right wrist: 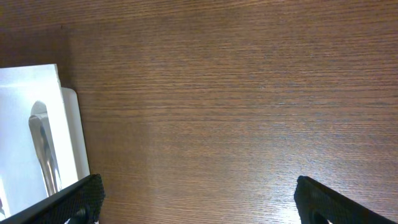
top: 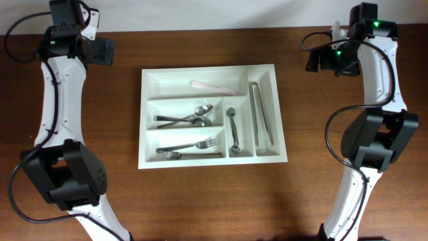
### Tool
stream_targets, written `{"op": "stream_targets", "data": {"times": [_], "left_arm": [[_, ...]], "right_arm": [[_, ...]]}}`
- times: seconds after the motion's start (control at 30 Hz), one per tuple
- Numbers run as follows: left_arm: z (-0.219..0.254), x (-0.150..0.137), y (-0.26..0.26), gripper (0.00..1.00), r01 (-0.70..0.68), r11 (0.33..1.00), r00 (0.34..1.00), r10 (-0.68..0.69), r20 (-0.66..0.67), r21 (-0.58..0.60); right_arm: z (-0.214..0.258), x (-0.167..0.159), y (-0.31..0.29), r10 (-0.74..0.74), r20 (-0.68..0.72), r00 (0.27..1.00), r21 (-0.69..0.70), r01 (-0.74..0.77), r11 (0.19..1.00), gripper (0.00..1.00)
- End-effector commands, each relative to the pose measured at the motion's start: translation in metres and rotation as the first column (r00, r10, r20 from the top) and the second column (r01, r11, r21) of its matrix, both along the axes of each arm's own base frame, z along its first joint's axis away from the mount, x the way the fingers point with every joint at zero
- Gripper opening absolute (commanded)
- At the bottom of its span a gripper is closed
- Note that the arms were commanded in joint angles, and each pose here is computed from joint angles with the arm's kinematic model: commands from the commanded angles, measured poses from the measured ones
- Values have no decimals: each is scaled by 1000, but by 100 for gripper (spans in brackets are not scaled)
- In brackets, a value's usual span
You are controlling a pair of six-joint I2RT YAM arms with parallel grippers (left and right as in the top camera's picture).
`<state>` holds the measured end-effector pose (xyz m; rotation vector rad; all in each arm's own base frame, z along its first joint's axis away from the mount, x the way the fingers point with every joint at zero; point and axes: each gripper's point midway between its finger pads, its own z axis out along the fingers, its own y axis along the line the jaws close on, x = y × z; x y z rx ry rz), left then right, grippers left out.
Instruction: Pack container
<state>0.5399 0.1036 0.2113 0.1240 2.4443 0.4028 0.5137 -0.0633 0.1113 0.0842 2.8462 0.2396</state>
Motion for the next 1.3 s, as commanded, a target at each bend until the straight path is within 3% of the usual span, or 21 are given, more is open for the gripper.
{"op": "stream_targets", "data": {"times": [0.0, 0.5, 0.63, 0.73, 0.9, 1.07, 1.17, 1.27], "left_arm": [[7, 1, 2, 99, -20, 1000, 1000, 20, 18, -1], [7, 1, 3, 99, -22, 1000, 1000, 22, 18, -1], [7, 1, 3, 99, -22, 1000, 1000, 22, 18, -1], [7, 1, 3, 99, -22, 1000, 1000, 22, 18, -1], [7, 1, 3, 99, -22, 1000, 1000, 22, 18, -1], [7, 1, 3, 99, -22, 1000, 1000, 22, 18, -1], [7, 1, 3, 99, -22, 1000, 1000, 22, 18, -1], [7, 1, 3, 99, -22, 1000, 1000, 22, 18, -1]], "right_arm": [[32, 3, -3, -14, 70, 997, -9, 14, 1000, 99], [35, 3, -3, -14, 75, 997, -10, 15, 1000, 99], [77, -1, 3, -2, 158, 987, -26, 6, 1000, 99], [139, -13, 18, 27, 280, 960, -48, -14, 999, 99], [262, -65, 40, 72, 519, 852, -115, -14, 993, 99], [369, -141, 49, 96, 741, 664, -152, 28, 988, 99], [404, -190, 53, 109, 820, 562, -168, 54, 984, 98], [407, -229, 57, 116, 865, 489, -173, 73, 982, 99]]}}
